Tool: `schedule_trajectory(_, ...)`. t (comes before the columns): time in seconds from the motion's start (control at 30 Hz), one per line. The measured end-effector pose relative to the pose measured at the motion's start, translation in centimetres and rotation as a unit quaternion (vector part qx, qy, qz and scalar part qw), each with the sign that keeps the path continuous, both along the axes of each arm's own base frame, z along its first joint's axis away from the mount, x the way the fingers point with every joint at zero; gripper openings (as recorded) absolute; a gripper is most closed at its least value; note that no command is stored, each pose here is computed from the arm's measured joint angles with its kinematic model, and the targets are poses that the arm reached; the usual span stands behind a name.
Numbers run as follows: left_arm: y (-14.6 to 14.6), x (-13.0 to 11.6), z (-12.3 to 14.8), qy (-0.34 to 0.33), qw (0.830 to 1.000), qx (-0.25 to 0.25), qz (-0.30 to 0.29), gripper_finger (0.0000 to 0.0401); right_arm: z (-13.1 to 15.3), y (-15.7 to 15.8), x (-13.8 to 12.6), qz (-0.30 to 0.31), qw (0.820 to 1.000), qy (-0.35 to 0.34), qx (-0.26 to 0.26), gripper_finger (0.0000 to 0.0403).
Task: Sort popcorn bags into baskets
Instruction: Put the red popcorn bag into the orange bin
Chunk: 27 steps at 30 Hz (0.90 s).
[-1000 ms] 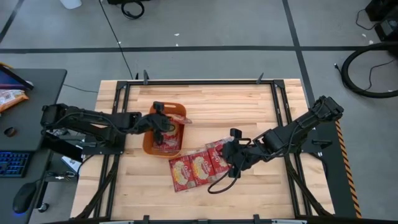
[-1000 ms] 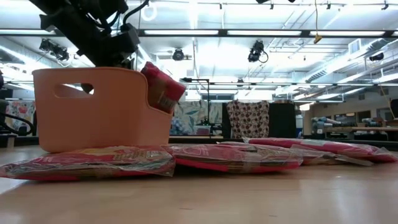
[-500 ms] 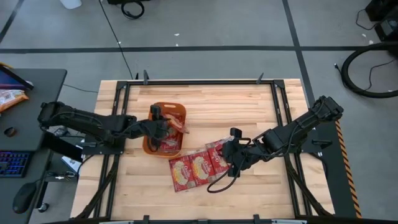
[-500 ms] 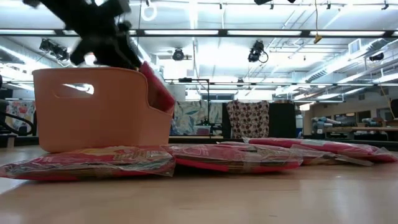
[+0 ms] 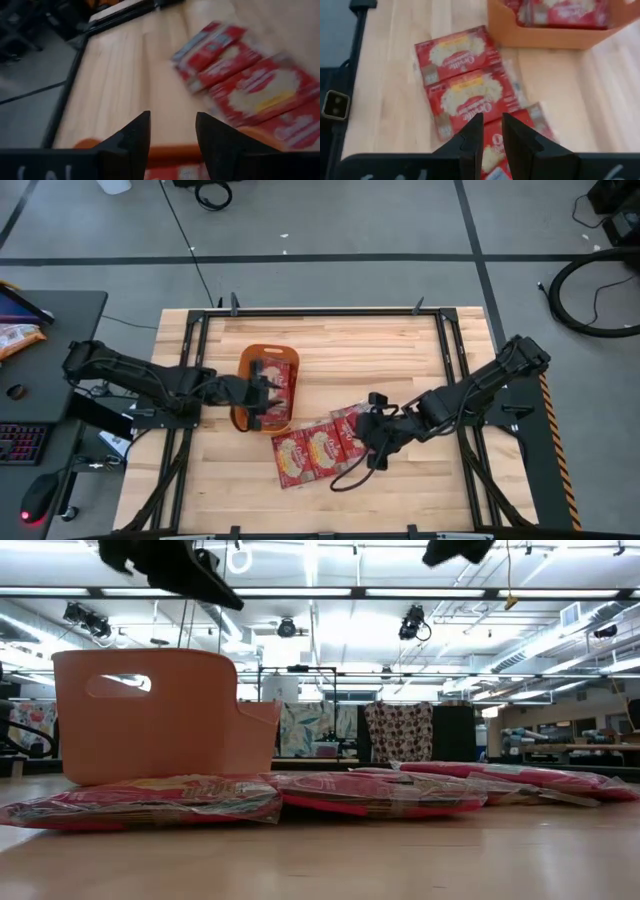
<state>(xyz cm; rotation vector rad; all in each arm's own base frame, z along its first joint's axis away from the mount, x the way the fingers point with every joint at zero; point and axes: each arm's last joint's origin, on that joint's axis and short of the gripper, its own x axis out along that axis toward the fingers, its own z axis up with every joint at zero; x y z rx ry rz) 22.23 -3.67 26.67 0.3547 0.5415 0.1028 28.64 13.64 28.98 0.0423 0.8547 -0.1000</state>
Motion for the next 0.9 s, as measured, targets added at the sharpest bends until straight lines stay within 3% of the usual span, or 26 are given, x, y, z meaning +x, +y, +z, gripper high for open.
schedule_trajectory(0.3, -0.3, 0.8, -0.4, -0.010, 1.000, -0.027, 0.005, 0.0162, -5.0, 0.0, -1.0, -0.022, 0.996, 0.077, 0.028, 0.0081)
schedule_trajectory(0.53, -0.4, 1.7, 0.2, -0.070, 0.995, -0.063, 0.017, 0.0162, -8.2, -0.4, -1.5, -0.092, 0.990, 0.108, -0.012, 0.0123)
schedule_trajectory(0.73, -0.6, 2.7, -0.2, -0.077, 0.995, -0.064, 0.017, 0.0162, -10.6, 0.0, -1.4, -0.080, 0.981, 0.174, -0.027, 0.0142)
schedule_trajectory(0.9, -0.7, 3.1, -0.7, -0.068, 0.996, -0.051, 0.012, 0.0162, -12.0, 1.7, -2.6, -0.021, 0.970, 0.235, -0.055, 0.0144)
